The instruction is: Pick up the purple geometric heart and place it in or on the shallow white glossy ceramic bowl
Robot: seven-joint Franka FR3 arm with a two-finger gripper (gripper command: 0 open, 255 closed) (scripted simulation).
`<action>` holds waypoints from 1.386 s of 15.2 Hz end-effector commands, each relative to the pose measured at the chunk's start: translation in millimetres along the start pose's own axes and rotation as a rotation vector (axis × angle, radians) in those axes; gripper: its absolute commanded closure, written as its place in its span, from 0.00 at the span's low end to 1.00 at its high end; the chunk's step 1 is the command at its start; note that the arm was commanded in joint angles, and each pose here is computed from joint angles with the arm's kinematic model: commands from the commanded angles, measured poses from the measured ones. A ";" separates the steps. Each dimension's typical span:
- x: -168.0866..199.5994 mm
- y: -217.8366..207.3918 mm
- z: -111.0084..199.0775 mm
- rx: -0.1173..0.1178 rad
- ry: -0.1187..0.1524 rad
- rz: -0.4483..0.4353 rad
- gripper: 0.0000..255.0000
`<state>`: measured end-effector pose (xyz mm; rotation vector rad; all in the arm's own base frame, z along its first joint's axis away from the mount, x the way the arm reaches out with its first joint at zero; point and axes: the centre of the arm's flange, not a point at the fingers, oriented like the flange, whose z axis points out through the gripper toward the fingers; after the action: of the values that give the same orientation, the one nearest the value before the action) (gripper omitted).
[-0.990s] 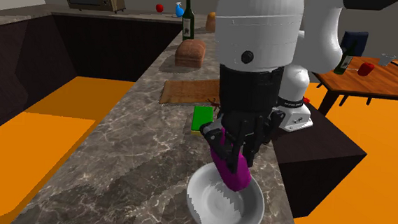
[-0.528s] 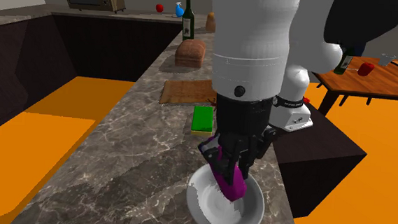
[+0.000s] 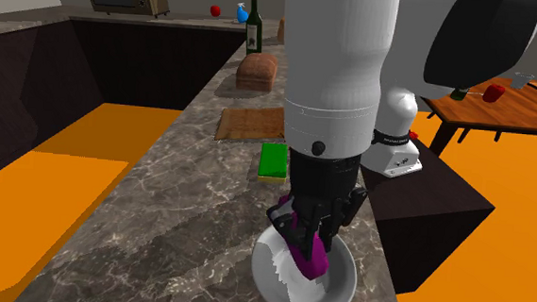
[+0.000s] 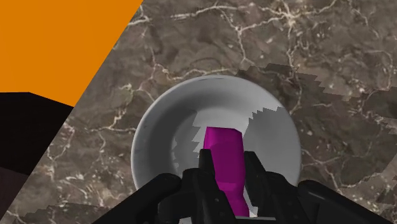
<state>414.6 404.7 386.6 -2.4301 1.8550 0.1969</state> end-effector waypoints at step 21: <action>0.0 0.0 -49.8 0.000 0.000 0.000 0.00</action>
<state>417.3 397.8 435.8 -2.4297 1.8547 0.1965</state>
